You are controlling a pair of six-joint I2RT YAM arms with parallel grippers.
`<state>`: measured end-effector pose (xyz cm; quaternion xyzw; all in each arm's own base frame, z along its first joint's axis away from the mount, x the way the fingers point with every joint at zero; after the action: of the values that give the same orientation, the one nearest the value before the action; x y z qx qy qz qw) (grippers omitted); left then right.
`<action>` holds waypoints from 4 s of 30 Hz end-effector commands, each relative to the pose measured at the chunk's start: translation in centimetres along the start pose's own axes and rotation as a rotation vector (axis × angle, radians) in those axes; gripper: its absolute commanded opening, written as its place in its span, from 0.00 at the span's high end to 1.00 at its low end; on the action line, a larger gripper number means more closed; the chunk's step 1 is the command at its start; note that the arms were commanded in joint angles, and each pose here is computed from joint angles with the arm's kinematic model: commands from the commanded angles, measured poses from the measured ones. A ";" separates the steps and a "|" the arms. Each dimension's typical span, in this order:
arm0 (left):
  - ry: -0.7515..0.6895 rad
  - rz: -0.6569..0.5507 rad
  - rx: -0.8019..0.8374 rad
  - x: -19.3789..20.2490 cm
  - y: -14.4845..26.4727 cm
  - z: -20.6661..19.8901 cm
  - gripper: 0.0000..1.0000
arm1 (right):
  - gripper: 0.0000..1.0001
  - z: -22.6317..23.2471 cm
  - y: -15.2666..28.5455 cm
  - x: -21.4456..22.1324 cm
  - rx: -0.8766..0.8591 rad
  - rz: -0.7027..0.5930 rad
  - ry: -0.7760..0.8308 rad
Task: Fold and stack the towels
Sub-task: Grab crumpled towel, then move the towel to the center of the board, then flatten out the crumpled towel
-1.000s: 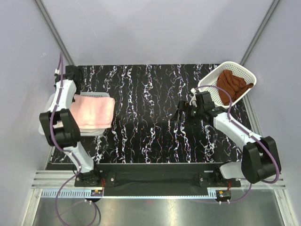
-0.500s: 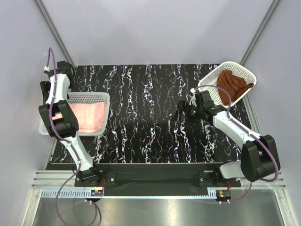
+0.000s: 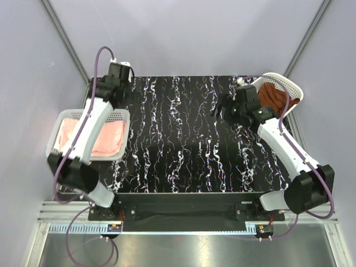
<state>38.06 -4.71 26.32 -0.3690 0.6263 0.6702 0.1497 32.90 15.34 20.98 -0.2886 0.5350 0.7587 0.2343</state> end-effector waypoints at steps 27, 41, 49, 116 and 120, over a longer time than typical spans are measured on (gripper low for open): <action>-0.165 0.036 0.621 10.5 6.4 -9.3 0.01 | 0.05 -33.2 -10.5 -10.9 0.523 -0.002 -0.273; -0.051 -0.379 0.637 4.8 14.0 -7.4 0.01 | 1.00 -35.1 -2.7 -19.4 0.623 -0.194 -0.178; -0.010 -0.396 0.683 4.4 15.0 -7.5 0.01 | 1.00 -21.6 7.6 -23.2 0.198 -0.417 -0.304; -0.176 0.419 0.768 23.5 3.4 -16.4 0.21 | 0.38 -4.7 -8.6 -2.0 0.304 0.178 -0.129; -0.265 0.385 0.708 26.2 3.2 -17.1 0.19 | 0.42 -5.0 -10.9 -2.7 0.331 0.218 -0.140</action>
<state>22.37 -25.64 9.95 -0.0536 0.8446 0.5064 0.1654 42.12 14.61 12.78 -0.1410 0.6501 0.7148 0.2159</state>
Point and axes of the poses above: each gripper's point midway between its finger pads, its own y axis back along the fingers, its own z axis along the line the jaws close on, x = y × z, the point moved 2 cm from there along y, back along the fingers, and after that the axes turned 14 degrees about y, right-handed, at the moved point
